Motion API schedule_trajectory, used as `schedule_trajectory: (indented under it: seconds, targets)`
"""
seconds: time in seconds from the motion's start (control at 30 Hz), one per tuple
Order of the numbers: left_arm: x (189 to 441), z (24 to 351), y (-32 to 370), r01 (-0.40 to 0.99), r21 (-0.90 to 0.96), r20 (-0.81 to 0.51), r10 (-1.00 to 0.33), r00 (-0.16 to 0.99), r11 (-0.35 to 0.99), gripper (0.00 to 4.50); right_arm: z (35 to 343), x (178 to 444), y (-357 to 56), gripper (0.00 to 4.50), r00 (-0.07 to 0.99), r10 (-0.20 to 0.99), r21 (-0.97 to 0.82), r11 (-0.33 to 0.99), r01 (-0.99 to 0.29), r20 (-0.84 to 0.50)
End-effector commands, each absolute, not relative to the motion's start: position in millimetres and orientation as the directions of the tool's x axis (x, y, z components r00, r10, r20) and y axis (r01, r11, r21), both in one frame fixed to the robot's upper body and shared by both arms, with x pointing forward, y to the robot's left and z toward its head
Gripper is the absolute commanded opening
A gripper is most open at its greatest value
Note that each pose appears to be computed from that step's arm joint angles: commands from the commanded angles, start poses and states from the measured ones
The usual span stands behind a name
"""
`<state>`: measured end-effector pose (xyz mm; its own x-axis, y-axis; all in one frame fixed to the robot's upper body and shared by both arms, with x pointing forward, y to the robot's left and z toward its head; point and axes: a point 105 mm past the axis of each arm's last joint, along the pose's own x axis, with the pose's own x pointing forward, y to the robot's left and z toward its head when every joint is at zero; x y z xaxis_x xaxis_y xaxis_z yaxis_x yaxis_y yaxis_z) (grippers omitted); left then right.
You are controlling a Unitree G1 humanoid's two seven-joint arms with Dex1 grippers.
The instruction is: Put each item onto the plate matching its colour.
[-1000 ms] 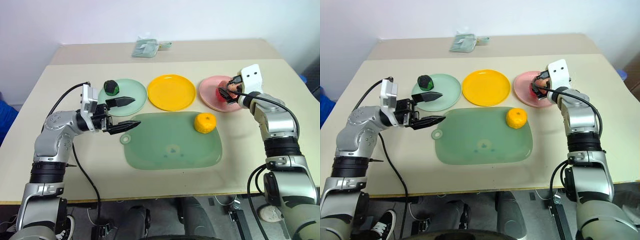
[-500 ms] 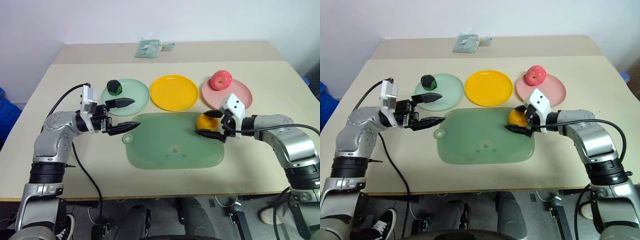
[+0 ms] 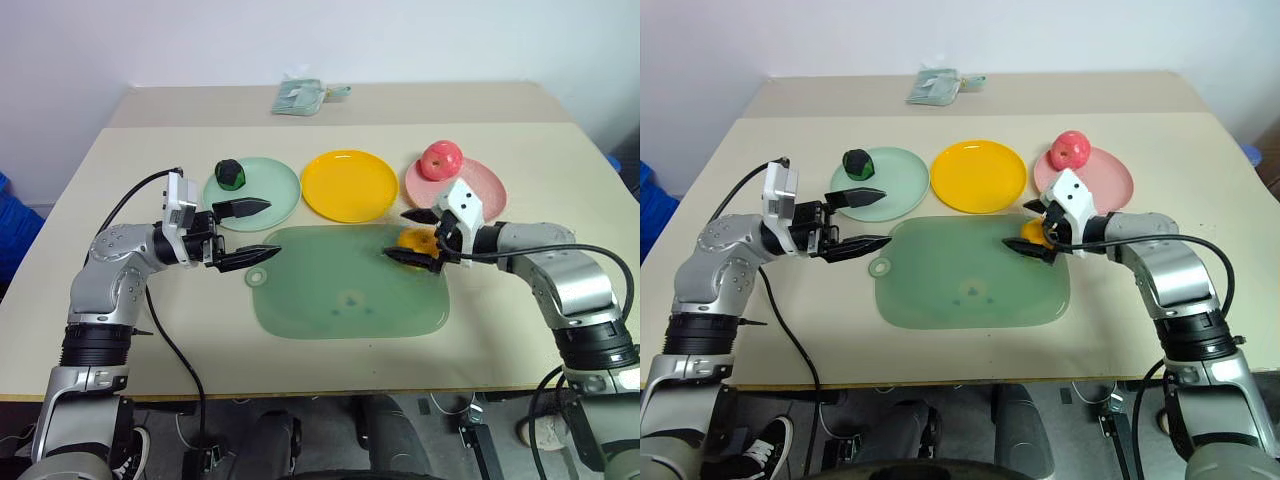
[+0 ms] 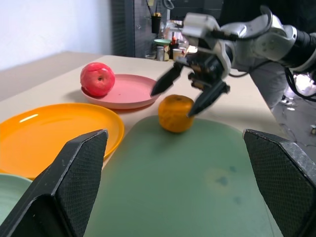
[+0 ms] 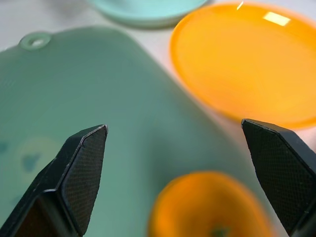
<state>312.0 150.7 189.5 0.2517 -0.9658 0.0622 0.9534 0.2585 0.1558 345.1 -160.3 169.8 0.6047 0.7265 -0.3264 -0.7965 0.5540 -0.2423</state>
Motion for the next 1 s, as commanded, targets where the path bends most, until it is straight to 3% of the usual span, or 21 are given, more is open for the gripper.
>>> schedule_trajectory:
  seconds: [0.03,0.2,0.37,0.47,0.53,0.57,0.73,1.0]
  targets:
    - [308,200,153,0.943,0.209,0.075,-0.965,0.251,0.261,4.5,179,348,-168,4.43,0.634,0.707,-0.282,0.569,-0.773,-0.313]
    - [307,200,152,0.944,0.207,0.076,-0.966,0.246,0.257,4.5,148,341,-188,4.43,0.611,0.631,-0.259,0.563,-0.785,-0.479]
    - [307,200,151,0.945,0.205,0.073,-0.967,0.243,0.253,4.5,128,338,-197,4.43,0.599,0.589,-0.222,0.588,-0.778,-0.543]
    - [308,200,152,0.944,0.209,0.071,-0.967,0.245,0.254,4.5,144,342,-178,3.59,0.613,0.661,-0.179,0.603,-0.777,-0.434]
    - [308,200,152,0.944,0.209,0.07,-0.967,0.246,0.255,4.5,161,344,-167,2.8,0.624,0.7,-0.161,0.611,-0.775,-0.345]
    - [309,200,153,0.943,0.21,0.069,-0.966,0.248,0.257,4.5,169,346,-163,2.69,0.631,0.712,-0.156,0.616,-0.772,-0.309]
    - [310,201,155,0.936,0.216,0.074,-0.961,0.267,0.277,4.5,198,356,-149,2.69,0.66,0.737,-0.157,0.641,-0.751,-0.146]
    - [318,196,161,0.907,0.238,0.06,-0.937,0.343,0.347,4.5,199,416,-111,2.69,0.829,0.559,-0.306,0.784,-0.54,-0.03]
